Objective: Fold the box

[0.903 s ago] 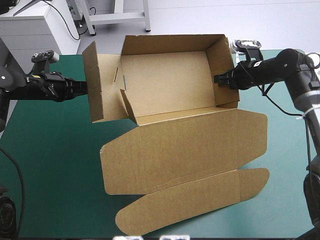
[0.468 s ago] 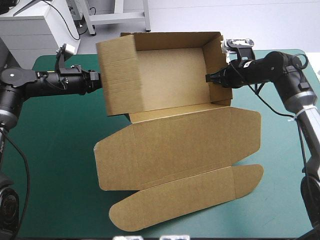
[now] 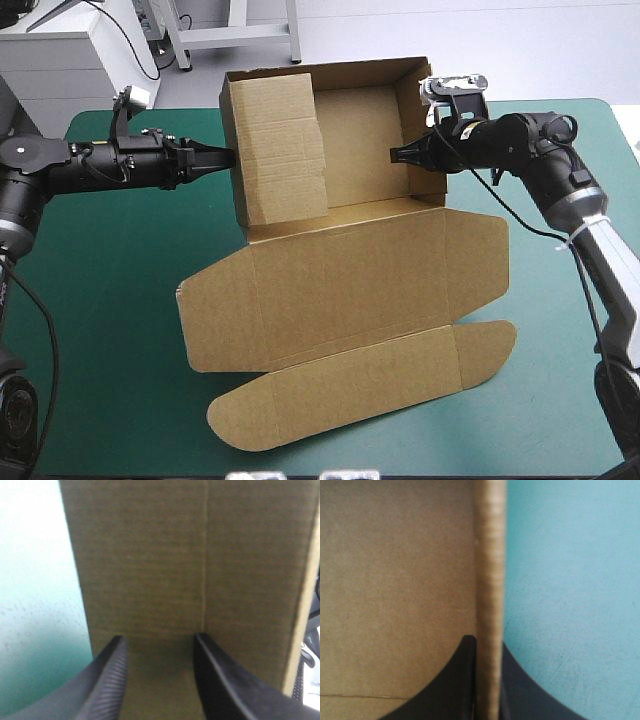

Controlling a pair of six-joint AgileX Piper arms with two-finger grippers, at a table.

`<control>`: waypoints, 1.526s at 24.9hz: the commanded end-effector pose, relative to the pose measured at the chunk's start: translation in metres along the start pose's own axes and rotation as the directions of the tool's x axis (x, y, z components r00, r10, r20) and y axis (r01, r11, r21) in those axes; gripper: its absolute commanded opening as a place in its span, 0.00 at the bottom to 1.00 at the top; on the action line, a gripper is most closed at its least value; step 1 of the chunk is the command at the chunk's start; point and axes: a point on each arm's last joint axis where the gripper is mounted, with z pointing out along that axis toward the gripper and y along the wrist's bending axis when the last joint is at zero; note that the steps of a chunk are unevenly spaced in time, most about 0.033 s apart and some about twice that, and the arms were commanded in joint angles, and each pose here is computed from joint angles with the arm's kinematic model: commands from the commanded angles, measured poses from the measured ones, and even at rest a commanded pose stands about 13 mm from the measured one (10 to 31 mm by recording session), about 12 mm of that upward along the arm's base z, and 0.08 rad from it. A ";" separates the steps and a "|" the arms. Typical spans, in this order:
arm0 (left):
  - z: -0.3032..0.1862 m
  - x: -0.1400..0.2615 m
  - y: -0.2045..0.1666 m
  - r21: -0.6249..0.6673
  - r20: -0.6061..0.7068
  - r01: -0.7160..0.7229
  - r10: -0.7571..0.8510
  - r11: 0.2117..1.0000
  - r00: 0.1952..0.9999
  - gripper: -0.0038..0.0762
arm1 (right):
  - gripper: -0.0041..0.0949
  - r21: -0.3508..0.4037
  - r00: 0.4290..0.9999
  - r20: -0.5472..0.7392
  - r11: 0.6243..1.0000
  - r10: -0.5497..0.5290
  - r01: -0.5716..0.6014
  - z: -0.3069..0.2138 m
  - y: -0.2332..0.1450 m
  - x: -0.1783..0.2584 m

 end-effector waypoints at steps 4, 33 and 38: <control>-0.009 -0.007 -0.036 0.174 0.057 -0.060 0.050 0.983 0.997 0.80 | 0.03 -0.027 0.988 0.156 0.999 0.025 -0.021 -0.031 0.018 -0.019; 0.039 0.001 -0.073 -0.357 -0.048 -0.220 0.217 0.908 0.975 0.71 | 0.03 -0.084 0.983 0.175 0.996 0.047 -0.033 -0.028 0.051 -0.016; 0.046 0.007 -0.075 -0.531 -0.060 -0.178 0.173 0.828 0.983 0.54 | 0.03 -0.140 0.982 0.170 0.988 0.085 -0.061 -0.029 0.057 -0.016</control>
